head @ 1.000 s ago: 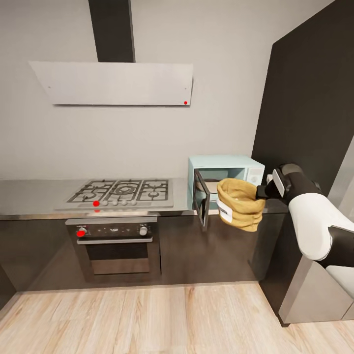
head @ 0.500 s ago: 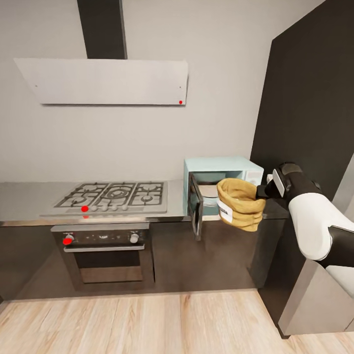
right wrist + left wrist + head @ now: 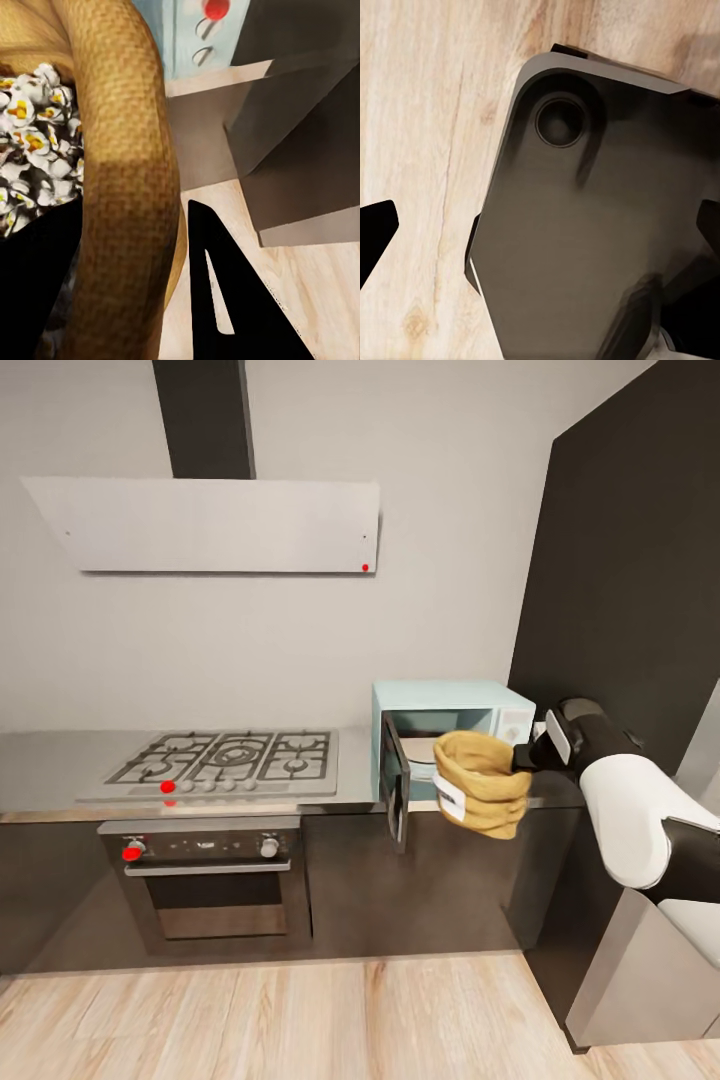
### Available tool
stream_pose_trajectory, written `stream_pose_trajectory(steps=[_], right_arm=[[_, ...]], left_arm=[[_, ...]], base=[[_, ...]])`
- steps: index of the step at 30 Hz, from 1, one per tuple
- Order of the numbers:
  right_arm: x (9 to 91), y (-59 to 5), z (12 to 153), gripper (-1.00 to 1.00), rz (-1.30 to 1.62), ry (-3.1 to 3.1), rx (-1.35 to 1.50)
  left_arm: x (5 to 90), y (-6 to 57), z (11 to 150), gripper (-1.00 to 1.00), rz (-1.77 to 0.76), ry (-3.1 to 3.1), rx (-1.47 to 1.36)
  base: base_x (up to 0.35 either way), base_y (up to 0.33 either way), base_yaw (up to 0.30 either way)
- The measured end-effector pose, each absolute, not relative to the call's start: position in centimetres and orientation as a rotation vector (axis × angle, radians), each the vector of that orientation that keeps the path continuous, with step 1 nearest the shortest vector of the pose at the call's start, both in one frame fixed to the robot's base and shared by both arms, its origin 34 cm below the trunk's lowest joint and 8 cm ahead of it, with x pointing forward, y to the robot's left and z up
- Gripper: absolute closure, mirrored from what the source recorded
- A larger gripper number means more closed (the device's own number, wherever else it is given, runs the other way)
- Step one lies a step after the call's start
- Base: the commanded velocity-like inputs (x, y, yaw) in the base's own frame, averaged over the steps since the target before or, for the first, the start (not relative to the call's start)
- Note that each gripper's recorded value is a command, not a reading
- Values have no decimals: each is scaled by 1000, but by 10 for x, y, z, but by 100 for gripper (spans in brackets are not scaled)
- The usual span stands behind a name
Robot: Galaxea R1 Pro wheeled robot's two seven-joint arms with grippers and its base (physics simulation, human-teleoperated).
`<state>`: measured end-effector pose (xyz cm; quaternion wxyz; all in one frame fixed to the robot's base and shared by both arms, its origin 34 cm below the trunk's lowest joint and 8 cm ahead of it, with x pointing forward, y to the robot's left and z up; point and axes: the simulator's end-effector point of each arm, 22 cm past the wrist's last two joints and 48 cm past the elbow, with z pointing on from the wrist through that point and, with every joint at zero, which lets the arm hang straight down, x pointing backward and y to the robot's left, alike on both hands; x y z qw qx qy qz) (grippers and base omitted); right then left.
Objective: In the kitchen, take the popcorn bag from the countertop, put it into the microwave, and heat it until the popcorn is cooked so the cooked popcorn ends up inside the bag.
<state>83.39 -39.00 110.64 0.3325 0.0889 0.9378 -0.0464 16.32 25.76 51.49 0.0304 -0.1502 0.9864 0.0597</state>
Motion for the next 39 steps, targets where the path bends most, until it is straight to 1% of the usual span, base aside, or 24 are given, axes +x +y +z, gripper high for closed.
stream_pose_trajectory(steps=[6,21,39], right_arm=[[836,-379,1106,100,-110,2452,215],[837,-369,1105,100,-96,2455,202],[836,-370,1104,100,-97,2456,205]], left_arm=[[163,258,515,-100,184,3040,-462],[163,257,515,-100,182,3041,-458],[163,257,515,-100,183,3041,-457]], base=[[39,0,0],[194,0,0],[193,0,0]])
